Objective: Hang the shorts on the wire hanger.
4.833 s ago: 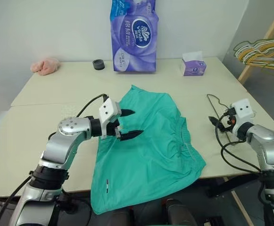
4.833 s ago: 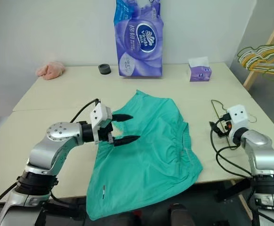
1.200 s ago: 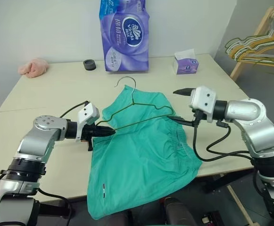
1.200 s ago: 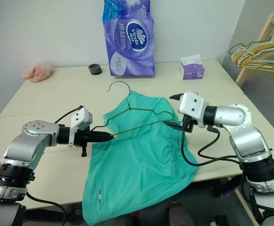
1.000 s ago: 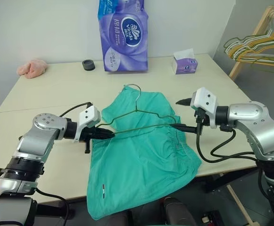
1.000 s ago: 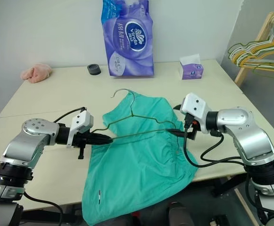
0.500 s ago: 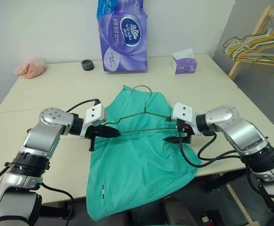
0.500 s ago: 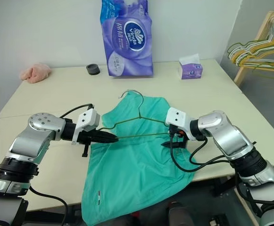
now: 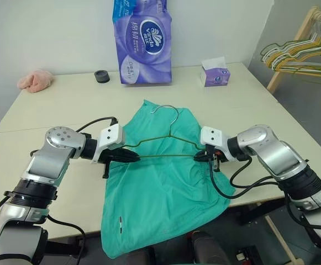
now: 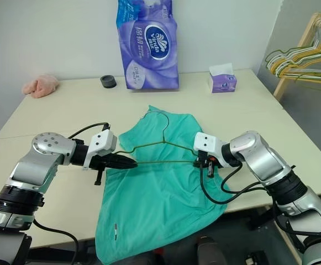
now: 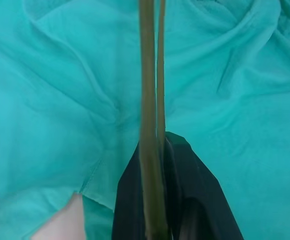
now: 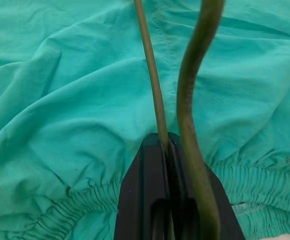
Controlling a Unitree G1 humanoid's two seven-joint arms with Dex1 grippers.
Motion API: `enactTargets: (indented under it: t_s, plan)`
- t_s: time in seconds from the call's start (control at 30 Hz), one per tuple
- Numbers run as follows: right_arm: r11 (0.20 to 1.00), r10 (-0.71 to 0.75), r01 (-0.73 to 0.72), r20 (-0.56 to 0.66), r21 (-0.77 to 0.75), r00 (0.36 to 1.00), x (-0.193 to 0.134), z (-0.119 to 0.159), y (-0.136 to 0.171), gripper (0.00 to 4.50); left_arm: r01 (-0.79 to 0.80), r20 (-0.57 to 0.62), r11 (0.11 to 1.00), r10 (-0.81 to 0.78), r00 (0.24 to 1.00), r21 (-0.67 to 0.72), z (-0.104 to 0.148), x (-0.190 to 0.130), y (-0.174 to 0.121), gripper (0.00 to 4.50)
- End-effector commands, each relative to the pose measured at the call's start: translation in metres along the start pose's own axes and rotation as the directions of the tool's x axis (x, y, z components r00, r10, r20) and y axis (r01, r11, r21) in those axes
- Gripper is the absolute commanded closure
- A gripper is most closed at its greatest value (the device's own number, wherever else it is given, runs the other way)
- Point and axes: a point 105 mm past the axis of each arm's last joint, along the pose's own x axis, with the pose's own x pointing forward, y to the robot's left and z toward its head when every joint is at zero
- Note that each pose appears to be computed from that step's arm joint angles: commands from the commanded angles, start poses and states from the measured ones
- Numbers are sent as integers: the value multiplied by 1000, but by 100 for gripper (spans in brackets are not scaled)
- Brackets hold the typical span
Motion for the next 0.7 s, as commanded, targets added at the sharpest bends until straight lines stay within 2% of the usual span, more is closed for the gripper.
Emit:
enactTargets:
  t_s: [0.03, 0.13, 0.27, 0.4, 0.6, 0.7]
  plan:
    - [999, -36, 36, 52, -4, 998, -7, 13, -5, 447, -35, 41, 999, 34, 999, 28, 10, 2, 6, 450]
    - [999, -40, 38, 61, 20, 997, -10, 12, -3, 450, -109, 74, 994, 108, 991, 11, 12, 2, 18, 380]
    - [997, -36, 30, 74, 75, 997, -15, 9, 1, 450, -160, 112, 987, 160, 981, -10, 14, 1, 24, 258]
    - [986, -42, 27, 88, 166, 995, -24, 3, 6, 450, -311, 154, 948, 317, 936, -63, 12, -15, 46, 136]
    - [936, -121, 81, 97, 343, 988, -46, -13, 3, 450, -474, 219, 845, 525, 822, -248, 8, -54, 73, 136]
    - [885, -178, 132, 63, 447, 982, -63, -35, 6, 450, -416, 248, 851, 500, 830, -321, 6, -57, 63, 136]
